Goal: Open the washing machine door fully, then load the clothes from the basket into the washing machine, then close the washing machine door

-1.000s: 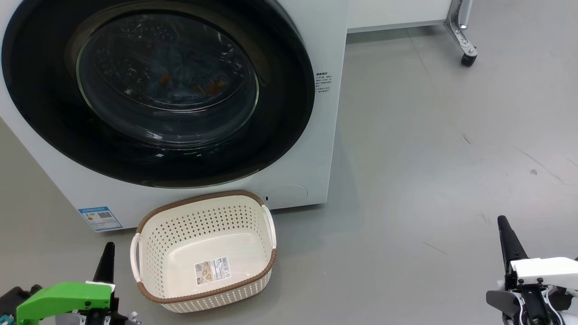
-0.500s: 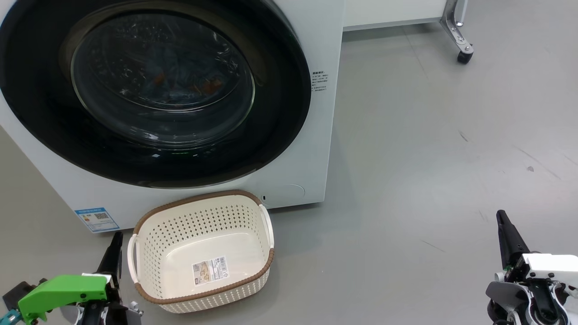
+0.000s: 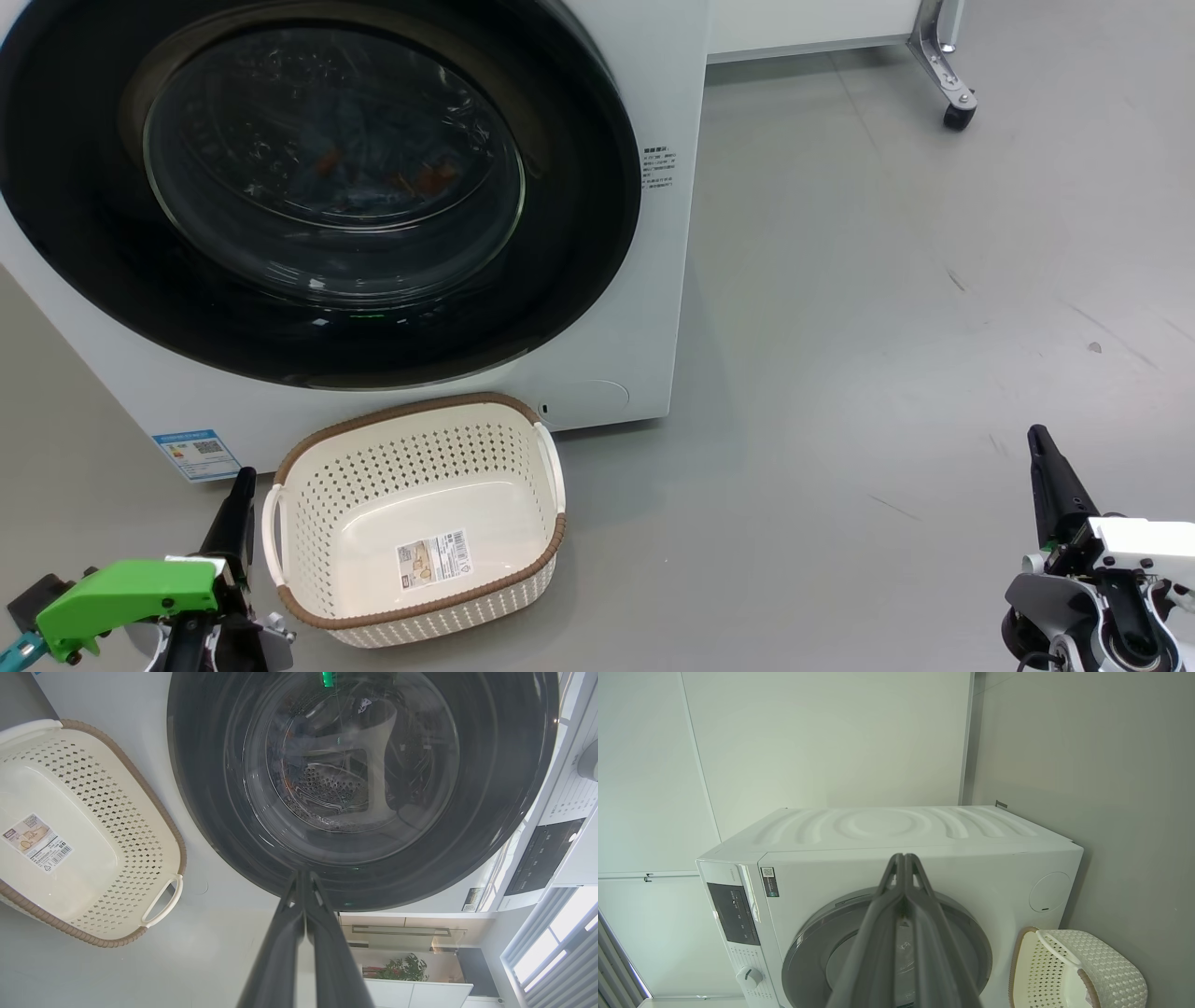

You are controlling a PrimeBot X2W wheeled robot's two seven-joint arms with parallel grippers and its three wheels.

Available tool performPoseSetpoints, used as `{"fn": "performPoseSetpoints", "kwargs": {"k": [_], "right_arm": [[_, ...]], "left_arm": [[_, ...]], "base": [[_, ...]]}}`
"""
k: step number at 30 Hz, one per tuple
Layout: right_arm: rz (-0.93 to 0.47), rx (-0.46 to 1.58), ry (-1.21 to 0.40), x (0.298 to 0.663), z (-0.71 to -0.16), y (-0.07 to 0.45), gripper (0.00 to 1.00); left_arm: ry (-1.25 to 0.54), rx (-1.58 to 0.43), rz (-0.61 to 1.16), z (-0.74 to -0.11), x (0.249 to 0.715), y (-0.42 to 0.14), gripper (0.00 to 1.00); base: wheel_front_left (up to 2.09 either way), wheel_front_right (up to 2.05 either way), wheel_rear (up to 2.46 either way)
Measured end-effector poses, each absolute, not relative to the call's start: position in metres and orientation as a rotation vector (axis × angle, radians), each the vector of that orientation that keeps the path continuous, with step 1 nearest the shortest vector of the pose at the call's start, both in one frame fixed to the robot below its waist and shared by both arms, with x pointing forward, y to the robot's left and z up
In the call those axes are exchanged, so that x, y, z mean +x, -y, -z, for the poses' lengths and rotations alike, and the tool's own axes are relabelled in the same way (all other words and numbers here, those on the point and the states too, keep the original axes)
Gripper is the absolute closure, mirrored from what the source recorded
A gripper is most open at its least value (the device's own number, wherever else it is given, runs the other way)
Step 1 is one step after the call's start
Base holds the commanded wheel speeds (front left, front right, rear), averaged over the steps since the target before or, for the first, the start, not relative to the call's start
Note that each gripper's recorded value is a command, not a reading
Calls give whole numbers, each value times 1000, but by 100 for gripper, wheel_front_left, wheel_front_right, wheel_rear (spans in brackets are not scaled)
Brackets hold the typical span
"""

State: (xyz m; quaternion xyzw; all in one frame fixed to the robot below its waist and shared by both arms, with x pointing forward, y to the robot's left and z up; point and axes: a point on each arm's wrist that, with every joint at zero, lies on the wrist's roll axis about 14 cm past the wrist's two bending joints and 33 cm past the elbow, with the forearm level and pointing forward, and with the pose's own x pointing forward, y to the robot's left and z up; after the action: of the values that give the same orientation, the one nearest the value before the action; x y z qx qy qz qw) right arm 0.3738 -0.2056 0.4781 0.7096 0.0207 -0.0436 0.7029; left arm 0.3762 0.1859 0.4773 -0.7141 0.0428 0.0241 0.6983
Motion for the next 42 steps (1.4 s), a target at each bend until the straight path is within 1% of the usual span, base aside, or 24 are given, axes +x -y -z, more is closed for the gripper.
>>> {"fn": "performPoseSetpoints", "kwargs": {"k": [42], "right_arm": [[97, 1579, -46, 374, -478, 206, 100]], "left_arm": [[-95, -1591, -49, -478, 376, -185, 100]], "base": [[0, 0, 0]]}}
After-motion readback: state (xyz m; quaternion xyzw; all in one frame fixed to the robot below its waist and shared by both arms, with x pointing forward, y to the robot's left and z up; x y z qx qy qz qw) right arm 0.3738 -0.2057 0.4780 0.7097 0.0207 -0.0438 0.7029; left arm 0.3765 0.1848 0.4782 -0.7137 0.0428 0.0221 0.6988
